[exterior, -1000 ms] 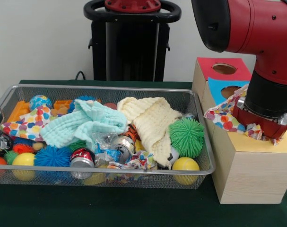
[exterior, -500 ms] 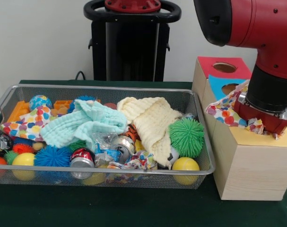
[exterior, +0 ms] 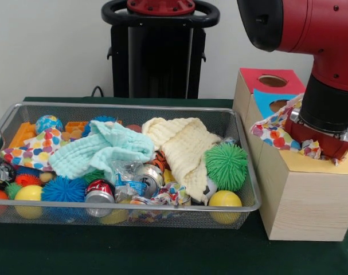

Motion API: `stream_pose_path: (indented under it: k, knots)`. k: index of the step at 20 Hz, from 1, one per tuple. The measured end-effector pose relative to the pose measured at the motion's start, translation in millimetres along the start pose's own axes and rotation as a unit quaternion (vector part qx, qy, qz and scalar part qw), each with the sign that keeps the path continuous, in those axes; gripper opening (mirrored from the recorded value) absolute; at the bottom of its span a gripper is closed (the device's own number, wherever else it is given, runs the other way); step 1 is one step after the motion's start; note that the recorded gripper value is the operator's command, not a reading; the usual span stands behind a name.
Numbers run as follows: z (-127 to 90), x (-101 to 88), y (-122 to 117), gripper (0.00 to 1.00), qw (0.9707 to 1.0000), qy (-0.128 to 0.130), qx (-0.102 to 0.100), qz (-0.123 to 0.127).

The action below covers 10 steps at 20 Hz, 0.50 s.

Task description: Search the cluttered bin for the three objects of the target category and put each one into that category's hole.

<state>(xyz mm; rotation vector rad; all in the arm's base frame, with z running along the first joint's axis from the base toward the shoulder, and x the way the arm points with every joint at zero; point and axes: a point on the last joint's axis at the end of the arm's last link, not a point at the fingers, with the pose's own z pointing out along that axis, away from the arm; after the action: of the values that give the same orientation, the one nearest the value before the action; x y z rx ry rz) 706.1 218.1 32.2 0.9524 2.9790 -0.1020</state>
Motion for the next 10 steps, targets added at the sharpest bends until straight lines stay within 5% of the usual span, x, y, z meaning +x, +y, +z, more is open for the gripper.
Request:
stream_pose_path:
  k: [10]
  knots:
    - [-3.0, 0.7, -1.6, 0.00, 1.0000, -0.002, -0.003, 0.001]
